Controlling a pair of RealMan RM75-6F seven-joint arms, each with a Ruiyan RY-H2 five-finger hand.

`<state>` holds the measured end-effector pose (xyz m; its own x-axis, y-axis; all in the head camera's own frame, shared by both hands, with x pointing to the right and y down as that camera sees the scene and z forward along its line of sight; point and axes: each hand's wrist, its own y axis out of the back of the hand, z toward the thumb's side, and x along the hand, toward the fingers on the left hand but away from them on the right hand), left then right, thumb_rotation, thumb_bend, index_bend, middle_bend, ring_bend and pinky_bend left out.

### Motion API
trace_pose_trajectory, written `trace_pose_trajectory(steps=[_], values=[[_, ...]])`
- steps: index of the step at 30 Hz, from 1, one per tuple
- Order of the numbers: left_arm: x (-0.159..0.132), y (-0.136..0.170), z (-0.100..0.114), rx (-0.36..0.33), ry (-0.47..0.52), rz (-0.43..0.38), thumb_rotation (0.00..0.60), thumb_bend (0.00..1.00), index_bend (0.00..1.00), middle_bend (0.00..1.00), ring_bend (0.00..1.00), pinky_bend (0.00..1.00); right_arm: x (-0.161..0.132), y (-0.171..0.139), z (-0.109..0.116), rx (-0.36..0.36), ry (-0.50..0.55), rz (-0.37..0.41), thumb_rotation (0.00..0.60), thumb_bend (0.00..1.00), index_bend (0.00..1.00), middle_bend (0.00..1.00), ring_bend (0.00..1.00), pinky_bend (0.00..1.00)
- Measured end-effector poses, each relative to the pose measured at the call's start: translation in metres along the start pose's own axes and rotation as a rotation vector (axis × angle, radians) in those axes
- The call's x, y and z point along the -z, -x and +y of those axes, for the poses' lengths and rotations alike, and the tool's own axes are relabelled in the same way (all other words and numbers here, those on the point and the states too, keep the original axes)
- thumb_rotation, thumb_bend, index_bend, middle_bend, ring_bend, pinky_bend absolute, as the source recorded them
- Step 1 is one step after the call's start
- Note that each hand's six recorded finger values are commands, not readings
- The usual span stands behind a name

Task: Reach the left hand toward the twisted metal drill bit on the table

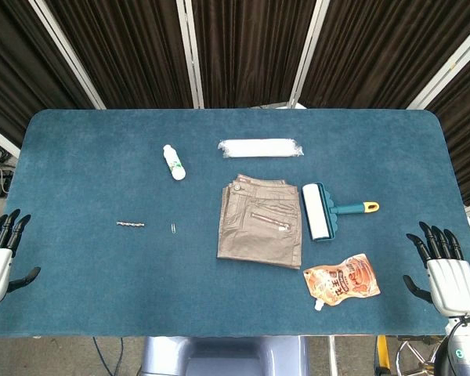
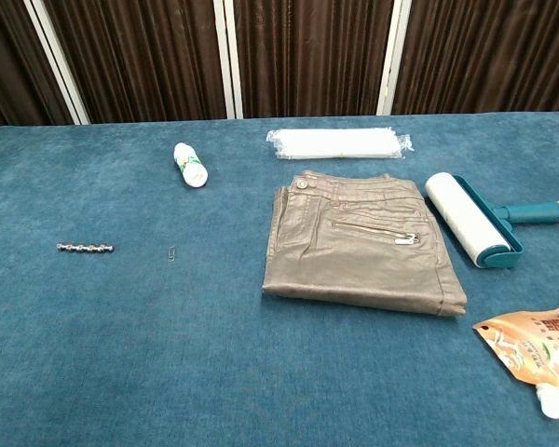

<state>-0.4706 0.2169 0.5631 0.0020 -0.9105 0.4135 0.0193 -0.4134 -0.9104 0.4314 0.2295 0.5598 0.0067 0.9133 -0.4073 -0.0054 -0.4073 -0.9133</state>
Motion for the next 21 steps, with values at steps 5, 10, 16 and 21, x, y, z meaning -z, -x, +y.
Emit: trace_pose_trajectory(steps=[5, 10, 16, 21], values=[[0.0012, 0.0, -0.0002, 0.004, -0.003, 0.005, 0.6, 0.21, 0.06, 0.0, 0.0, 0.0, -0.0007, 0.0, -0.0001, -0.001, 0.0, 0.001, 0.6, 0.16, 0.17, 0.01, 0.0, 0.0], [0.0013, 0.0008, -0.0004, 0.008, -0.003, 0.004, 0.6, 0.21, 0.07, 0.0, 0.0, 0.0, -0.0011, -0.0006, 0.0003, 0.0, 0.0, 0.001, 0.6, 0.16, 0.17, 0.01, 0.0, 0.0], [0.0009, 0.0, -0.0018, 0.016, 0.0, 0.007, 0.6, 0.21, 0.07, 0.0, 0.0, 0.0, -0.0007, -0.0002, 0.0001, -0.001, -0.004, 0.001, 0.6, 0.16, 0.17, 0.01, 0.0, 0.0], [0.0001, -0.0009, -0.0031, 0.024, -0.003, 0.005, 0.6, 0.21, 0.08, 0.0, 0.0, 0.0, 0.0002, 0.0, -0.0001, -0.004, -0.004, -0.007, 0.6, 0.16, 0.17, 0.01, 0.0, 0.0]])
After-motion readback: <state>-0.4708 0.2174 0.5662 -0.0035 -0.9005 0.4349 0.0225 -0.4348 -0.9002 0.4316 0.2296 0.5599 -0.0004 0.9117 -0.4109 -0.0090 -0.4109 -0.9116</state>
